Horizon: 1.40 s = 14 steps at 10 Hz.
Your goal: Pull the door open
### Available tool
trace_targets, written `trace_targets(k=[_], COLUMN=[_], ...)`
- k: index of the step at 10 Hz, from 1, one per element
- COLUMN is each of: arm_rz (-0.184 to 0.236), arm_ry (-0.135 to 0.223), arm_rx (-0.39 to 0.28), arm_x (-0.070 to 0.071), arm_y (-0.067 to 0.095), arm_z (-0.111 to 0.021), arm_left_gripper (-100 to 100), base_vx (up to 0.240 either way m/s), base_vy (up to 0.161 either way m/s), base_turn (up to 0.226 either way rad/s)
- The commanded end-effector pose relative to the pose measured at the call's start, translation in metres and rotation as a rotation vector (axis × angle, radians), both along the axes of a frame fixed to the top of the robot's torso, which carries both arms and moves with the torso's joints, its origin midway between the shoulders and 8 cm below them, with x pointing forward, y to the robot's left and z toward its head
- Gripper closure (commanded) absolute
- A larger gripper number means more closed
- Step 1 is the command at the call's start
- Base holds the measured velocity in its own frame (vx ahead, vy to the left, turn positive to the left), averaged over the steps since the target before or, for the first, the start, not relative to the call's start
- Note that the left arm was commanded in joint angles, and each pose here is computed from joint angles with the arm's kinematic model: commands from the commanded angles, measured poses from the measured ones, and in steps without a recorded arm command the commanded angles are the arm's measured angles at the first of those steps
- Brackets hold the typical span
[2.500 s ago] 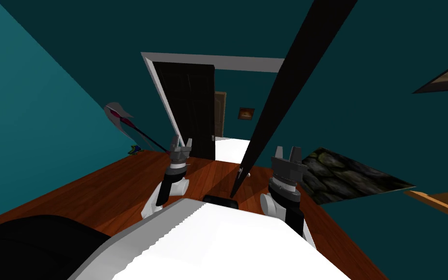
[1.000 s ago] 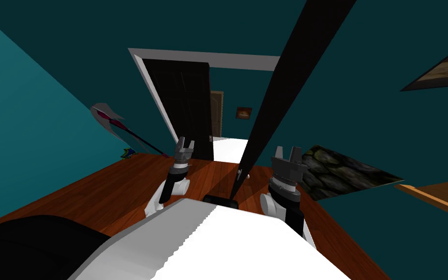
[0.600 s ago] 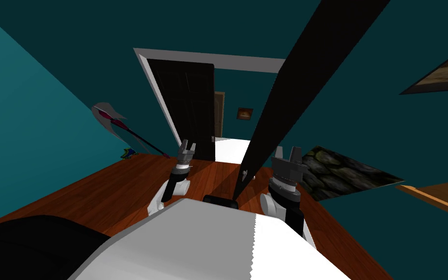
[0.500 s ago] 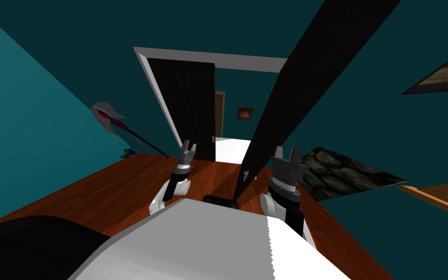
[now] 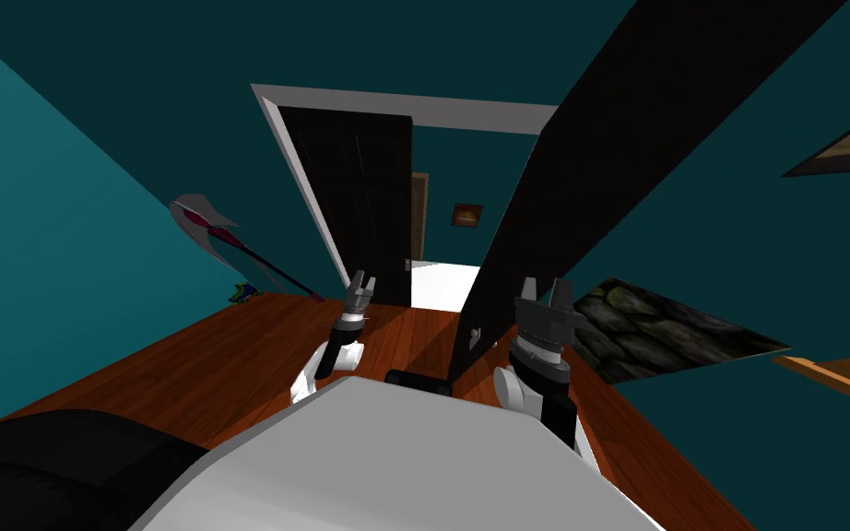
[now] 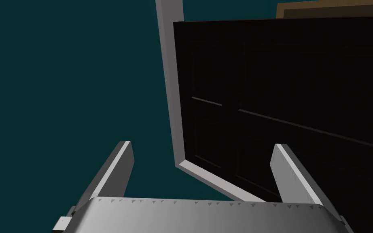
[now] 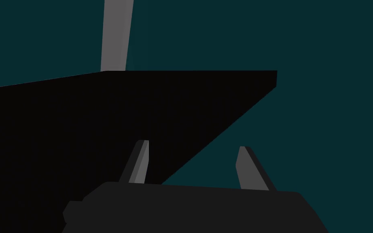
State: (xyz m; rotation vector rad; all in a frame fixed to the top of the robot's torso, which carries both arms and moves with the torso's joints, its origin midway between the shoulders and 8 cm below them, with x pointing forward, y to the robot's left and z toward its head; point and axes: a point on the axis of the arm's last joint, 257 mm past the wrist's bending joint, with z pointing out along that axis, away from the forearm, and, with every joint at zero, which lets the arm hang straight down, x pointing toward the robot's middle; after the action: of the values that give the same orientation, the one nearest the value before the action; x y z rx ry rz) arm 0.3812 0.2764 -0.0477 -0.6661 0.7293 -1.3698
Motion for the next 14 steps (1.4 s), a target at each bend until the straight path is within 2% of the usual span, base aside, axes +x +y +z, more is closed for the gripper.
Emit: trace_targets(k=[1, 2, 3, 6, 7, 14], arm_rz=[0.001, 0.002, 0.003, 0.005, 0.007, 0.012], arm_ry=[0.018, 0.029, 0.053, 0.089, 0.114, 0.203], arm_rx=[0.002, 0.003, 0.003, 0.005, 0.005, 0.004], arm_x=[0.004, 0.006, 0.011, 0.017, 0.021, 0.033], arm_y=[0.002, 0.002, 0.003, 0.004, 0.004, 0.004], arm_z=[-0.009, -0.015, -0.027, -0.046, -0.059, -0.107], arm_left_gripper=[-100, -100, -100, -100, -100, -100], base_vx=[0.031, 0.031, 0.063, 0.078, 0.108, 0.071], base_vy=[0.077, 0.071, 0.099, 0.089, 0.079, 0.058], base_turn=[-0.006, -0.004, -0.004, -0.006, -0.008, -0.006])
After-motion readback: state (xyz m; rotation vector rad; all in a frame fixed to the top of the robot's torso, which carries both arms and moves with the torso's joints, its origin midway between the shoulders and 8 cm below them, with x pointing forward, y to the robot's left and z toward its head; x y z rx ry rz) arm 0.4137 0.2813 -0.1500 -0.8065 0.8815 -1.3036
